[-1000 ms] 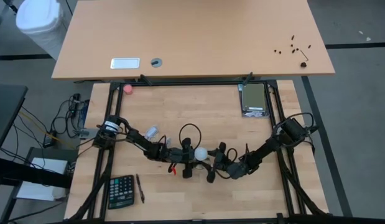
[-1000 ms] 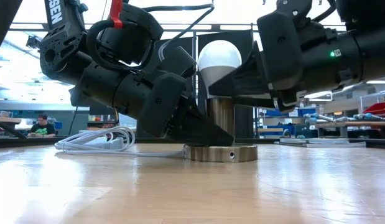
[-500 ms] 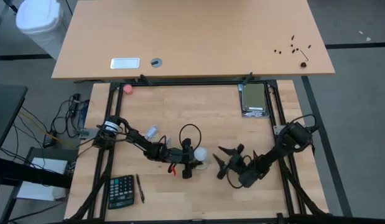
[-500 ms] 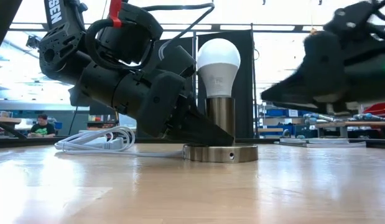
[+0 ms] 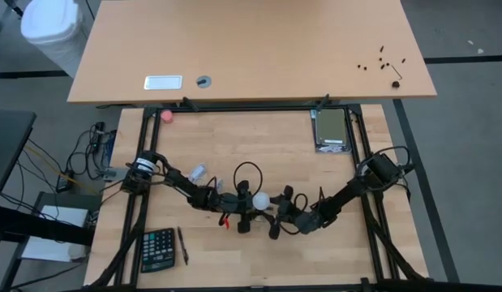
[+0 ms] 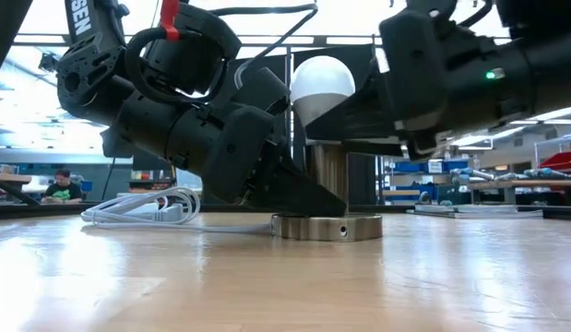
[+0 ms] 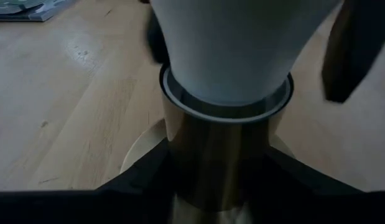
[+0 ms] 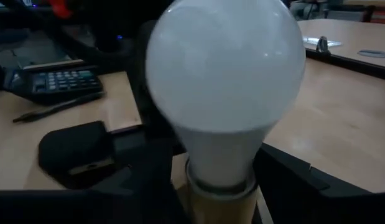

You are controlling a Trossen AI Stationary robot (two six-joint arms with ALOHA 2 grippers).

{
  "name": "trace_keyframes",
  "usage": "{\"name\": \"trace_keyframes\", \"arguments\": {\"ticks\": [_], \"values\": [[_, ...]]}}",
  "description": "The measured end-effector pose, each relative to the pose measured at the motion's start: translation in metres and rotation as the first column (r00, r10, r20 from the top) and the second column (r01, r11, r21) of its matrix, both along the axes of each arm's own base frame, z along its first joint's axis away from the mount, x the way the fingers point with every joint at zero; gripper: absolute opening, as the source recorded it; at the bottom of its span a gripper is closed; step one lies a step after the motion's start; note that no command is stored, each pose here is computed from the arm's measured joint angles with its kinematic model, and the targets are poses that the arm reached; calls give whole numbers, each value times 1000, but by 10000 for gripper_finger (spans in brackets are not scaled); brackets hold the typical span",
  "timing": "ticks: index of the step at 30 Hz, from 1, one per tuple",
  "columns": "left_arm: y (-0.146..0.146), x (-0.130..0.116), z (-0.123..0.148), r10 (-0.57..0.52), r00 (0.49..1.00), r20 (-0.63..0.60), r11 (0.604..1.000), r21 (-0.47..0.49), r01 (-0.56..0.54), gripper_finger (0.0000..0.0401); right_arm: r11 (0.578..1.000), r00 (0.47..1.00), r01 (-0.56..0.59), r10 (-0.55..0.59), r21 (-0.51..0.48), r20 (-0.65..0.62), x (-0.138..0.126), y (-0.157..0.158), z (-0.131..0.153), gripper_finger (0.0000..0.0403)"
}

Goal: Screw lightbulb
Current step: Remove the lightbulb from the lamp

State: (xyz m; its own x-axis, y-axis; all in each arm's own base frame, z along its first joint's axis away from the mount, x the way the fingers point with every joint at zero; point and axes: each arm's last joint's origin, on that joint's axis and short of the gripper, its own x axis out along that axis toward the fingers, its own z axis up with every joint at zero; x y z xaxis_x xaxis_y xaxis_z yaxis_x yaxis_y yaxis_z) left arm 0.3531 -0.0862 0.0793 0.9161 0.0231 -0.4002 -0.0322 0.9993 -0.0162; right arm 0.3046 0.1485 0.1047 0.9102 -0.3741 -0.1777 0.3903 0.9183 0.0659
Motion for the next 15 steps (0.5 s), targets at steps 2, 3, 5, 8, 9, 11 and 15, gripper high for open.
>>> {"name": "trace_keyframes", "arguments": {"ticks": [2,3,5,8,9,11,15], "values": [[0,0,0,2,1000,0,1000,0,-2,196,1000,1000,-5,5,2,-6,2,-3,0,230],[0,0,0,2,1000,0,1000,0,-2,196,1000,1000,-2,2,1,-11,2,-3,-1,230],[0,0,0,2,1000,0,1000,0,-2,196,1000,999,22,-23,-18,-29,1,-4,-3,229],[0,0,0,5,1000,1,1000,-1,-5,196,996,995,74,-76,-43,-60,-6,1,-7,229],[1,0,0,10,1000,1,1000,-1,-10,196,993,992,108,-112,-51,-64,-11,3,-10,229],[2,0,0,17,1000,1,1000,1,-17,196,972,973,219,-224,-80,-49,-28,5,-16,229],[0,0,0,5,1000,-1,1000,-2,-5,196,903,899,427,-419,-43,128,-59,11,-14,229]]}}
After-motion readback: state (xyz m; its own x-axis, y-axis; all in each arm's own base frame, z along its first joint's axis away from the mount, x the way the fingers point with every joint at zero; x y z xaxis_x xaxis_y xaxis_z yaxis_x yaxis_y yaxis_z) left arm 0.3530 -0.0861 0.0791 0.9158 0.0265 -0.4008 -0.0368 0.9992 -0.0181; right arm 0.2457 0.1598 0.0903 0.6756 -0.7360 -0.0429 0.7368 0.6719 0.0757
